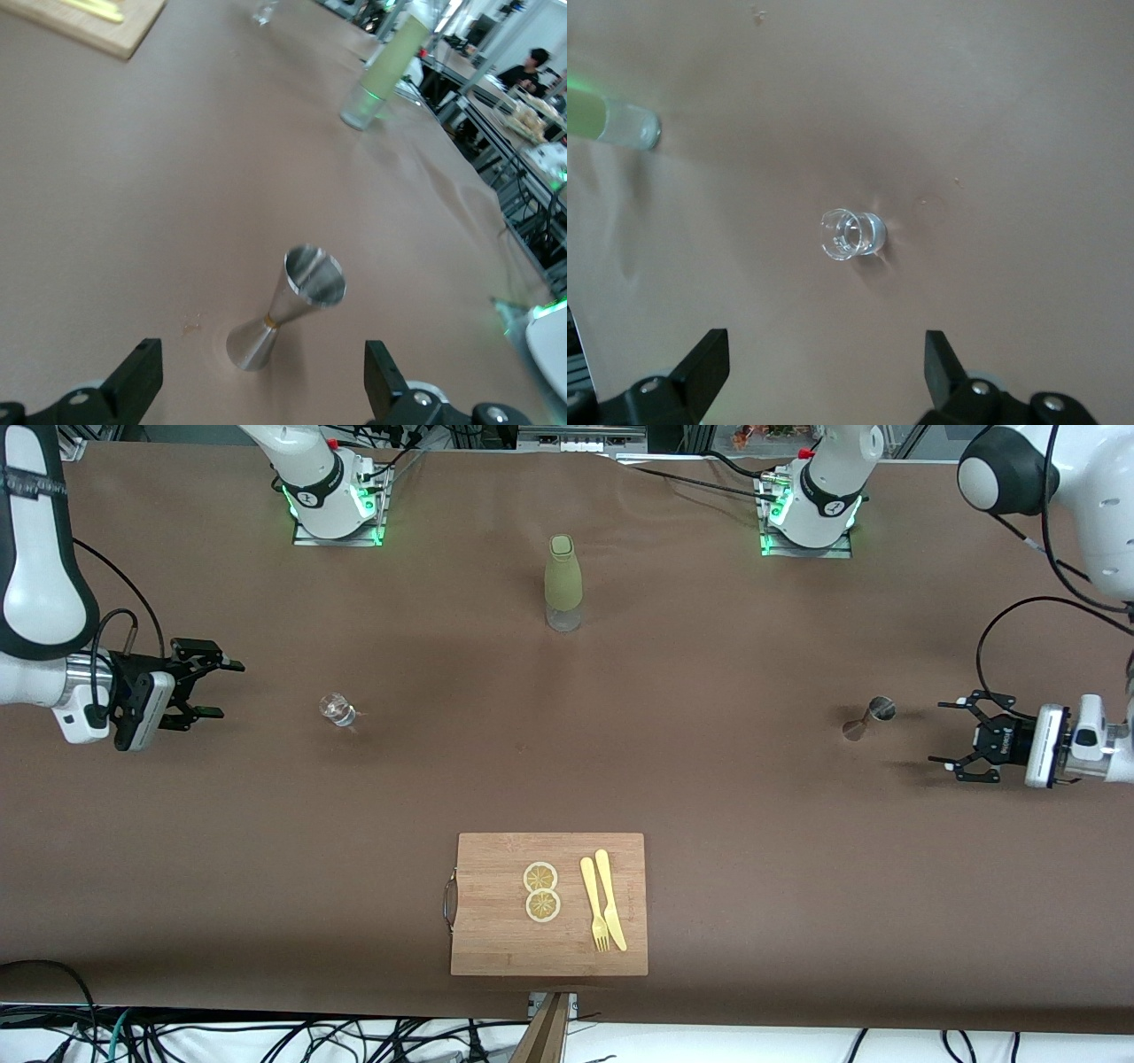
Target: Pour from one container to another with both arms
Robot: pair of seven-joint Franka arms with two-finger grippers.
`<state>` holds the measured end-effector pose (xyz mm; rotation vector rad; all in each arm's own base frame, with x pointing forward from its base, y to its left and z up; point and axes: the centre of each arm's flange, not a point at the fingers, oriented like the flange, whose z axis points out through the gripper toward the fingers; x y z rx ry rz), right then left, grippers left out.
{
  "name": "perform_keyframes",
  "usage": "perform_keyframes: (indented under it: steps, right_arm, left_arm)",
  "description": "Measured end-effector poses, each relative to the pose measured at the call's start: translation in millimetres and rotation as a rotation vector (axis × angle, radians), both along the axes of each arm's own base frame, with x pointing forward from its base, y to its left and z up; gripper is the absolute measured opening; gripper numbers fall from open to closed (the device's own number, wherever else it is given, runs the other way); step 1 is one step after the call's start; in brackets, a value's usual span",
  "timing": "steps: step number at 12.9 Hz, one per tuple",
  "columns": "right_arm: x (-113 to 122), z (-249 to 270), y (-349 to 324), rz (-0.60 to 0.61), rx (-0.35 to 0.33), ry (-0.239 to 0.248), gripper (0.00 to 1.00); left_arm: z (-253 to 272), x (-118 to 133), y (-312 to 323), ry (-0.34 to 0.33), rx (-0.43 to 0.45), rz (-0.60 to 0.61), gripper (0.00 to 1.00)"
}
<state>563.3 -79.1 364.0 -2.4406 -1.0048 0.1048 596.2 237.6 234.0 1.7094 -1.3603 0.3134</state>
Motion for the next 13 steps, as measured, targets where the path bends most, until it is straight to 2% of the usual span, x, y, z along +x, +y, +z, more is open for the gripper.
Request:
perform_keyframes:
  steps: [3, 7, 10, 11, 12, 13]
  right_arm:
    - [11.3, 46.1, 24.6, -0.115, -0.171, 0.055, 0.98]
    - [23.7, 97.4, 51.2, -0.283, -0.334, 0.091, 0.98]
    - [28.1, 129.7, 80.7, -0.432, -0.522, 0.104, 1.00]
    - [27.2, 139.9, 92.9, -0.454, -0.551, 0.111, 1.00]
    - [27.2, 147.3, 100.0, -0.474, -0.564, 0.108, 1.00]
    - [27.7, 153.6, 102.4, -0.505, -0.574, 0.100, 1.00]
  left_arm:
    - [49.2, 15.7, -26.8, 0.133, 0.128, 0.093, 1.00]
    - [95.9, 37.5, -71.4, 0.238, 0.321, 0.211, 1.00]
    - [134.7, 55.1, -131.0, 0.328, 0.505, 0.336, 1.00]
    - [152.4, 58.5, -154.2, 0.333, 0.574, 0.366, 1.00]
    - [171.7, 60.5, -176.3, 0.308, 0.640, 0.377, 1.00]
    - [192.4, 61.7, -194.9, 0.255, 0.700, 0.380, 1.00]
